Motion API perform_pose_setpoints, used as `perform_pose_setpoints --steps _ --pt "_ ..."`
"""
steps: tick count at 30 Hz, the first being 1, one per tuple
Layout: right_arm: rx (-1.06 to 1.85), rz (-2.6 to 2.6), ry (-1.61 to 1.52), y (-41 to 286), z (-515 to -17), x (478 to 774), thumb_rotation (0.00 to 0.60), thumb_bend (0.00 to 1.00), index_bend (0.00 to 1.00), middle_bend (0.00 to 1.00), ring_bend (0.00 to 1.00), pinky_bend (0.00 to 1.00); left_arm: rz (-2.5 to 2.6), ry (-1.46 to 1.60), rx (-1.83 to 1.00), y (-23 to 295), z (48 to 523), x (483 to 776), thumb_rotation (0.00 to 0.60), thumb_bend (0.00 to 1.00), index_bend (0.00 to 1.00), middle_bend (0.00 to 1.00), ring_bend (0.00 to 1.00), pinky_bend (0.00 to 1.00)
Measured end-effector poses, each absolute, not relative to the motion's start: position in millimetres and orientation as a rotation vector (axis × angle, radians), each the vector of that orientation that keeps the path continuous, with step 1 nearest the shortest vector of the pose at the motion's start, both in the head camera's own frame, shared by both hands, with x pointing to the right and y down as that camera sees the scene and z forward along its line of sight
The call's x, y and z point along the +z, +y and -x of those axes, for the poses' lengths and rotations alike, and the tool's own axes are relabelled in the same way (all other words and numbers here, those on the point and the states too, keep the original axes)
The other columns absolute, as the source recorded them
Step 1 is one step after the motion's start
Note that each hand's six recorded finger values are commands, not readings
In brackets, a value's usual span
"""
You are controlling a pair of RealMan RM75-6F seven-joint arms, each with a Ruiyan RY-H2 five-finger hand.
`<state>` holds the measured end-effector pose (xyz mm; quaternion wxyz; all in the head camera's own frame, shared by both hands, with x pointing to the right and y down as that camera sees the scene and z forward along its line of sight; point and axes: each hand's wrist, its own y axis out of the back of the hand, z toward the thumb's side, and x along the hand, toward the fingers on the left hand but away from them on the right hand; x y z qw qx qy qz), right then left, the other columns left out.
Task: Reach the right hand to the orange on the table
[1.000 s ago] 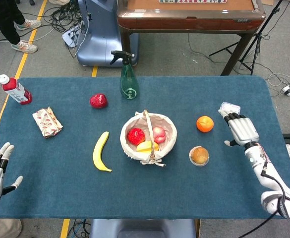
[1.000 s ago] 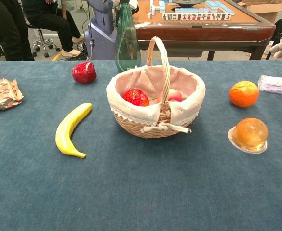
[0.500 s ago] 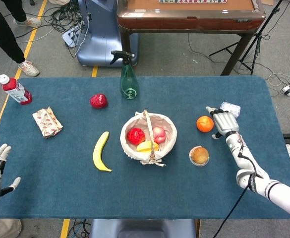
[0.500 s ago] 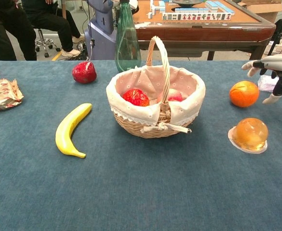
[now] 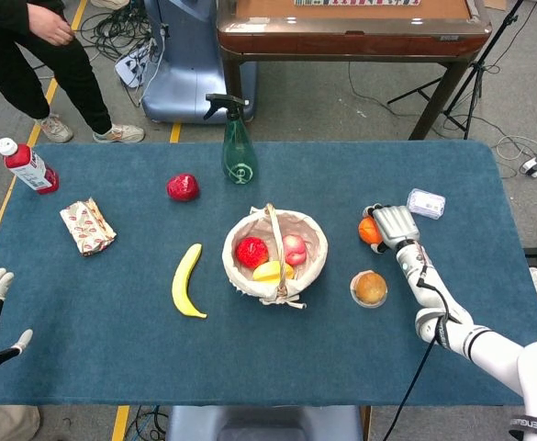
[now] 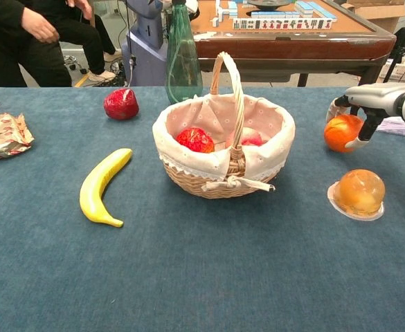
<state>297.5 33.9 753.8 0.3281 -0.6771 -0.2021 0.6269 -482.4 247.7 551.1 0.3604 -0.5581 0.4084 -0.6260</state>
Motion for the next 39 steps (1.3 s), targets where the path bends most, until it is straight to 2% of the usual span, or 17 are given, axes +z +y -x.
perform_pose_setpoints --steps 6,13,18,21,25,28,32,39 --pt "1.509 1.846 -0.598 34 -278 723 0.600 0.29 0.35 0.34 0.31 0.54 1.438 1.058 -1.605 248 483 549 0.600 0.25 0.03 0.00 0.00 0.05" --pt "1.257 1.965 -0.682 40 -243 660 0.600 0.29 0.35 0.34 0.31 0.54 1.441 1.060 -1.597 248 482 548 0.600 0.25 0.03 0.00 0.00 0.05" --pt "1.098 2.009 -0.705 46 -221 628 0.600 0.29 0.35 0.31 0.31 0.54 1.440 1.066 -1.593 249 482 547 0.600 0.25 0.03 0.00 0.00 0.05" --pt "1.069 2.028 -0.696 50 -213 626 0.600 0.29 0.30 0.26 0.30 0.54 1.434 1.069 -1.597 250 484 546 0.600 0.25 0.03 0.00 0.00 0.05" --pt "1.062 2.055 -0.648 57 -201 632 0.600 0.29 0.12 0.18 0.24 0.54 1.428 1.074 -1.601 252 487 544 0.600 0.25 0.03 0.00 0.00 0.05" --pt "1.063 2.071 -0.617 60 -195 636 0.600 0.29 0.02 0.12 0.18 0.50 1.427 1.073 -1.603 252 488 544 0.600 0.25 0.03 0.00 0.00 0.05" --pt "1.056 2.087 -0.590 64 -186 640 0.600 0.29 0.00 0.06 0.12 0.45 1.429 1.072 -1.599 252 487 544 0.600 0.25 0.03 0.00 0.00 0.05" --pt "1.055 2.072 -0.586 64 -191 637 0.600 0.29 0.00 0.04 0.11 0.44 1.426 1.079 -1.599 251 488 543 0.600 0.25 0.03 0.00 0.00 0.05"
